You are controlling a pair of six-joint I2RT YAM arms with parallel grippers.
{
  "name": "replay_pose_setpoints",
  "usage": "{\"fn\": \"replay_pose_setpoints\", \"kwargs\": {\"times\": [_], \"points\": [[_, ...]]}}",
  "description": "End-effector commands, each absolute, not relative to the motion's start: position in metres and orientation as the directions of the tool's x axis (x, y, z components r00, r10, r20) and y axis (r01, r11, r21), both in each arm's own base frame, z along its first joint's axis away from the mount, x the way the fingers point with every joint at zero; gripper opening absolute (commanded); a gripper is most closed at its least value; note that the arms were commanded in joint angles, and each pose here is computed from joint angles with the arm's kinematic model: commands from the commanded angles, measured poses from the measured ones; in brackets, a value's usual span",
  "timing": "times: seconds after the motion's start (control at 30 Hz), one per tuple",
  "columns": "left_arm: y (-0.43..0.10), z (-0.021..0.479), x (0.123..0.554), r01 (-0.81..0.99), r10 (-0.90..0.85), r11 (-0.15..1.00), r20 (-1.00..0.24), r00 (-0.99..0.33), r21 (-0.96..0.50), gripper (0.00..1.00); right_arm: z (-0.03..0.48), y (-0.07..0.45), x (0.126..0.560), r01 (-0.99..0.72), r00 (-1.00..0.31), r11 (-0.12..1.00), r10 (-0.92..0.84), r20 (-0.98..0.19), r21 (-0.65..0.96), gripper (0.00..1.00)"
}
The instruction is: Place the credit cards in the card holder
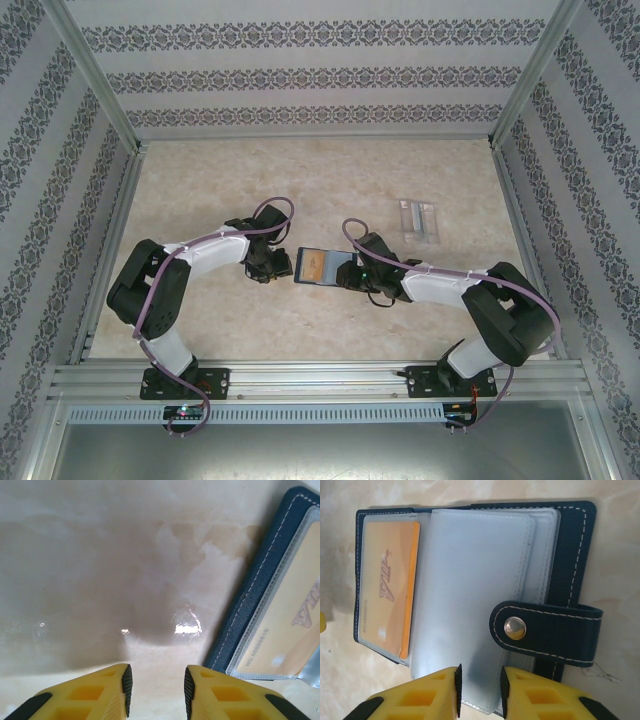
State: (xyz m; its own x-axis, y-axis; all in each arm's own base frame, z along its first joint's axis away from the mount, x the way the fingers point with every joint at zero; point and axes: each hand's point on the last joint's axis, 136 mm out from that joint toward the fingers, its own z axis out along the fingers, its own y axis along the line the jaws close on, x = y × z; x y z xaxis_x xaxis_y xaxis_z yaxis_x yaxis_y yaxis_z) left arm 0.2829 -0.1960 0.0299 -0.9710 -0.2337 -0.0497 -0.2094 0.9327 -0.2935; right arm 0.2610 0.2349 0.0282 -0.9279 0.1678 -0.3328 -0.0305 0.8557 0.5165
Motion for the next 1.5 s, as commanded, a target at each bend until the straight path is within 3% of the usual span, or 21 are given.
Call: {"fn": "replay_pose_setpoints", "kwargs": {"times": [0.0, 0.43, 1.03, 1.23, 1.47], "points": [[-0.192, 0.025, 0.281, -0.205, -0.225, 0.937, -0.042, -0.973, -0.283, 0.36, 0.035, 0.241, 0.268, -0.053, -0.918, 0.859, 0.159, -0.364, 0.509, 0.29], [-0.193, 0.022, 0.281, -0.202, -0.221, 0.938, -0.038, -0.975, -0.283, 0.36, 0.035, 0.245, 0.27, -0.059, -0.919, 0.859, 0.152, -0.363, 0.508, 0.22], [-0.193, 0.022, 0.282, -0.197, -0.215, 0.94, -0.035, -0.976, -0.28, 0.36, 0.043, 0.255, 0.276, -0.07, -0.916, 0.835, 0.163, -0.366, 0.546, 0.37], [-0.193, 0.023, 0.282, -0.194, -0.212, 0.941, -0.036, -0.977, -0.278, 0.36, 0.045, 0.257, 0.277, -0.076, -0.915, 0.832, 0.16, -0.37, 0.549, 0.38], [-0.193, 0.022, 0.282, -0.192, -0.209, 0.942, -0.032, -0.977, -0.274, 0.36, 0.049, 0.259, 0.279, -0.094, -0.91, 0.835, 0.149, -0.387, 0.541, 0.28]]}}
